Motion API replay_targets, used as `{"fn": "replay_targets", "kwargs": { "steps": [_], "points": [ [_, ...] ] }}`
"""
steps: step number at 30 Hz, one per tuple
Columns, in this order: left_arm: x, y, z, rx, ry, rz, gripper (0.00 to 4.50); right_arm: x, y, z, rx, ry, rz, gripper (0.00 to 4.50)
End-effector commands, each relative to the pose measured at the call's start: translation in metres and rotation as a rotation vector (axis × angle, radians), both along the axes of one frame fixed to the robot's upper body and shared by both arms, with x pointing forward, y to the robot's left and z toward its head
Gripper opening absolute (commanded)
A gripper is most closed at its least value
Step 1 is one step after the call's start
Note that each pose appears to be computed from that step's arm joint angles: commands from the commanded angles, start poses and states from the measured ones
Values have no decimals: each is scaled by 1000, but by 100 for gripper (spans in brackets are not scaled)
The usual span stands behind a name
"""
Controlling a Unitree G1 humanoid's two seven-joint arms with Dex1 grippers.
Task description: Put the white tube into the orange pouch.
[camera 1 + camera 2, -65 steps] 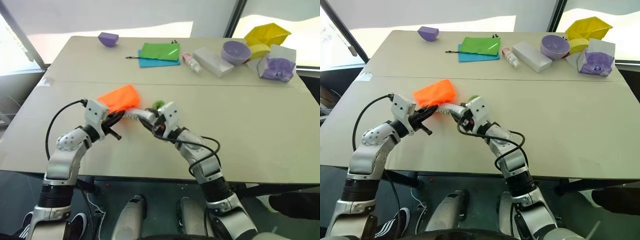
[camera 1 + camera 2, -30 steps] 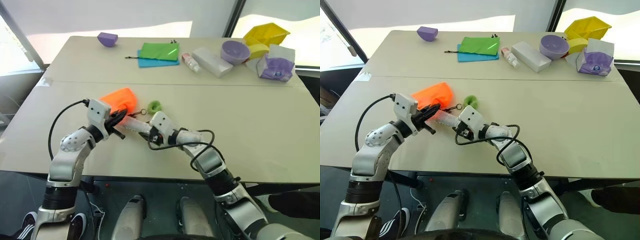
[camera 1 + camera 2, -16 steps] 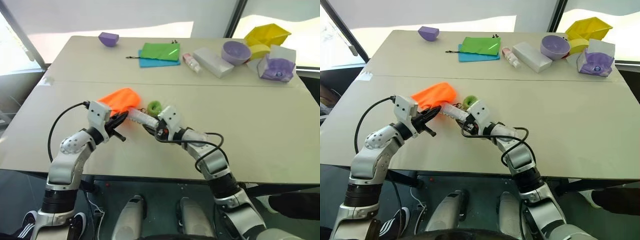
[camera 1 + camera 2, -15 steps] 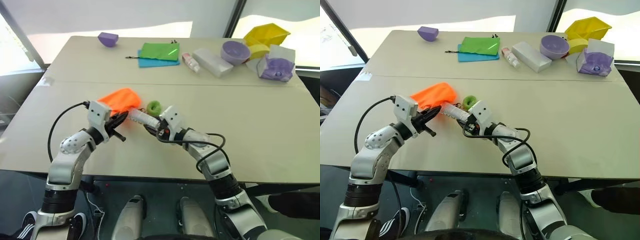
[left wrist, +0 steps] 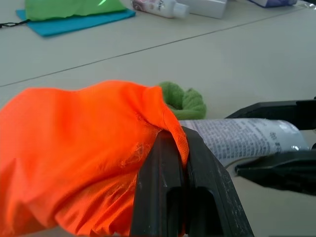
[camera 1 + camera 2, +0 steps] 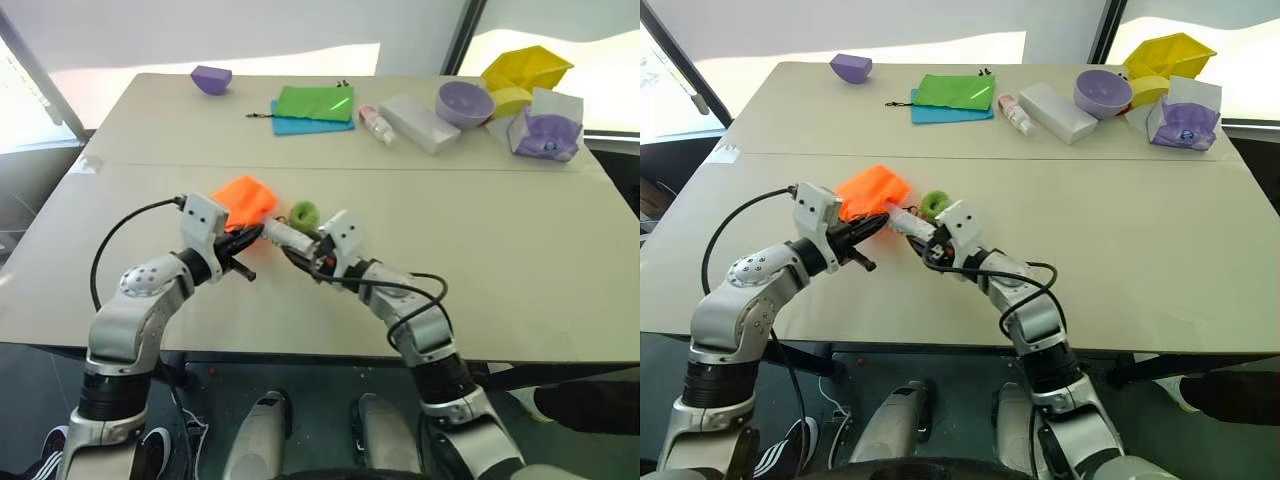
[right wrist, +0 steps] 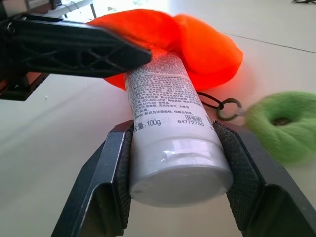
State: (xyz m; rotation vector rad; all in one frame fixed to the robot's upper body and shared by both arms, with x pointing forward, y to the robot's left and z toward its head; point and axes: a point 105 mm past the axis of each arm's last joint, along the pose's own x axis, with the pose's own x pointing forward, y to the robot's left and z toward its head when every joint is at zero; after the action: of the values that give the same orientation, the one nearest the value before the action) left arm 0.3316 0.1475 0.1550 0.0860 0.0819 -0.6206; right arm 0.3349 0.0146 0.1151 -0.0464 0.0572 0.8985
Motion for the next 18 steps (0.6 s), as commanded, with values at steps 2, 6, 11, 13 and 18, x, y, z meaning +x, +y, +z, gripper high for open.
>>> {"fn": "replay_targets", "kwargs": {
  "steps": [2, 6, 11, 13, 18],
  "points": [
    [-6, -13, 14, -9, -54, -58, 0, 8, 14, 12, -39, -117, 3, 229],
    [-8, -14, 12, 7, -58, -60, 0, 11, 14, 20, 1, -119, -4, 229],
    [-7, -7, 13, 4, -69, -26, 0, 9, -11, 14, -42, -116, -14, 229],
    [-7, -5, 13, 7, -72, -23, 0, 7, -19, 14, -47, -109, -8, 229],
    [-7, -4, 13, 17, -75, -27, 0, -19, -14, 19, -74, -115, 149, 229]
  ]
}}
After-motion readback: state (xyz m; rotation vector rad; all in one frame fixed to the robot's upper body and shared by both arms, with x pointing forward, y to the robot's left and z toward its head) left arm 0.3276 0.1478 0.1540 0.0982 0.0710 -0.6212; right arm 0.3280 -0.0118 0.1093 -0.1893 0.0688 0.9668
